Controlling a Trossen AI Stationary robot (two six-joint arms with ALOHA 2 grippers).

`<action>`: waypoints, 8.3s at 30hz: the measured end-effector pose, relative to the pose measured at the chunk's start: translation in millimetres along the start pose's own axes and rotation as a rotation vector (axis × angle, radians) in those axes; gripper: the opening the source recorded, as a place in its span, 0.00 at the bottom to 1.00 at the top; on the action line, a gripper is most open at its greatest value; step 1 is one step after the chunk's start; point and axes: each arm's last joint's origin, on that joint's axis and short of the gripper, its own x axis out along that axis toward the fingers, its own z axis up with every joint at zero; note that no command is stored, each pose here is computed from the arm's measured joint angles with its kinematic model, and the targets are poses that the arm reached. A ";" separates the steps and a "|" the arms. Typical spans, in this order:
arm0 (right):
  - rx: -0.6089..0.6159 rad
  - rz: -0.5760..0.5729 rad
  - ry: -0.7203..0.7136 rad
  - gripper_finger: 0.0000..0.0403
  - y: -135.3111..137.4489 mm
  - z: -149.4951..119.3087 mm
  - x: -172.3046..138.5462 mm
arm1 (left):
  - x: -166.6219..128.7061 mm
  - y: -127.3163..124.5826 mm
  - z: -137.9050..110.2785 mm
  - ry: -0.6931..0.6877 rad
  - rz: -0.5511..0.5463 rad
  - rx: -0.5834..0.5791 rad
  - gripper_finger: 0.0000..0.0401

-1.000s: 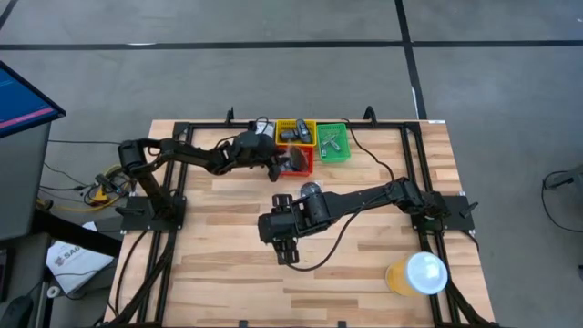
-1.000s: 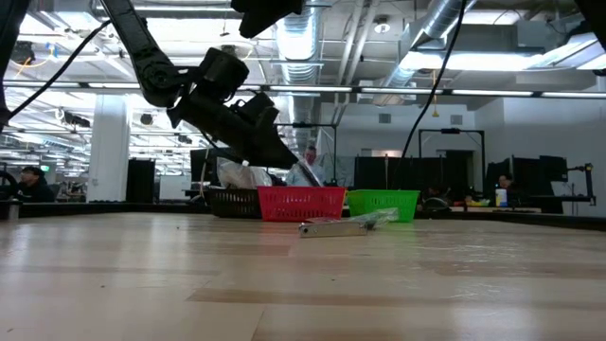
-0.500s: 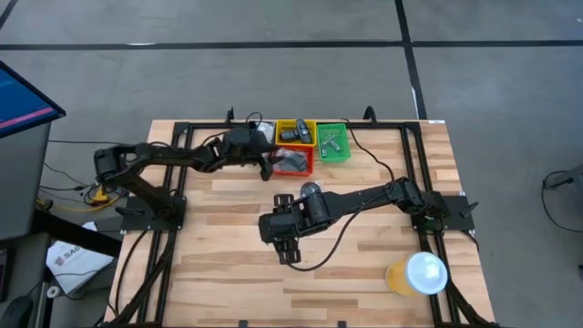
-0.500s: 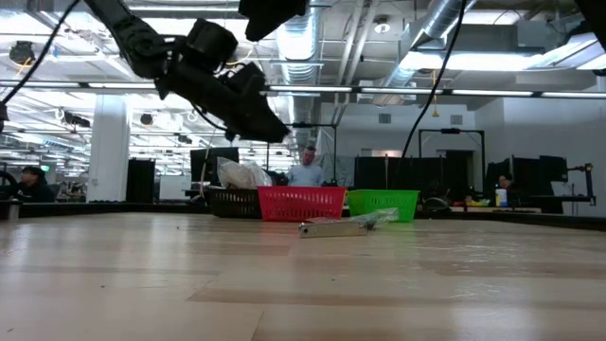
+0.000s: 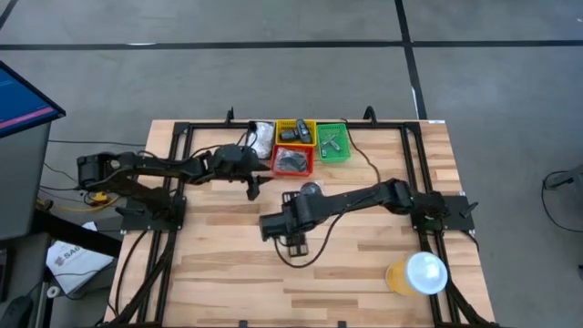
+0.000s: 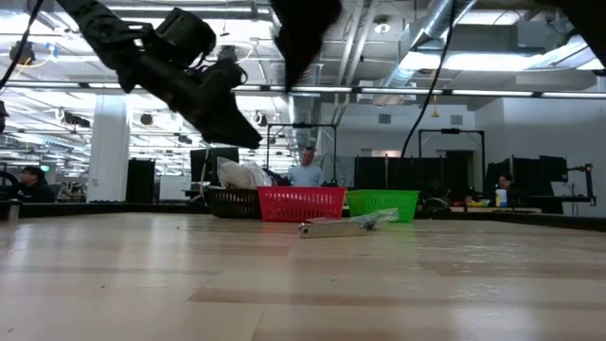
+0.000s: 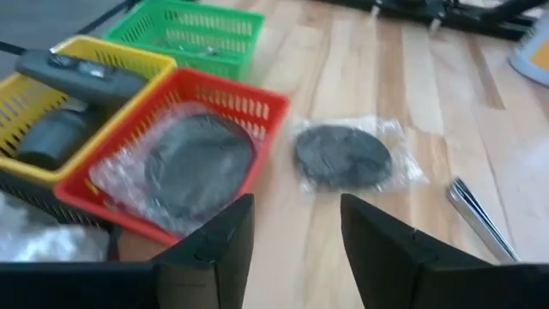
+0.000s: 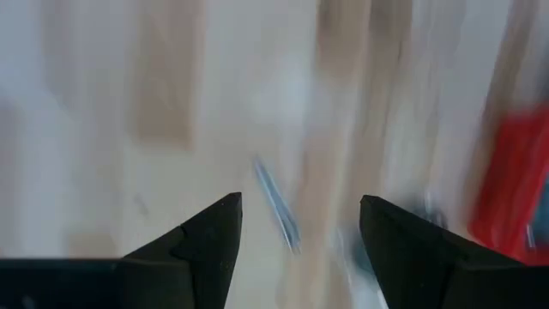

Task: Pick & Place Travel size toiletries
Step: Put the silver nail cutter into the green bin

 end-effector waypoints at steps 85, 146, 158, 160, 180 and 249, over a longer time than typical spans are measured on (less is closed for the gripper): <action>0.102 0.052 -0.056 0.29 -11.5 -94.9 105.3 | -34.9 -37.1 -26.7 -0.049 -0.145 0.022 0.38; 0.075 0.081 -0.067 0.30 -4.1 -107.7 120.1 | -34.9 -37.1 -26.7 -0.048 -0.145 0.022 0.38; 0.097 0.081 -0.061 0.17 -3.6 -108.7 120.6 | -34.9 -37.1 -26.7 -0.048 -0.145 0.022 0.38; 0.107 0.079 -0.058 0.11 -3.7 -109.0 120.6 | -34.9 -37.2 -26.6 -0.049 -0.145 0.023 0.38; 0.118 0.050 -0.005 0.11 -15.8 -93.3 94.4 | -34.9 -37.2 -26.7 -0.048 -0.145 0.023 0.38; 0.884 -0.218 0.106 0.11 -235.4 -176.0 54.9 | -34.9 -37.1 -27.0 -0.045 -0.145 0.023 0.38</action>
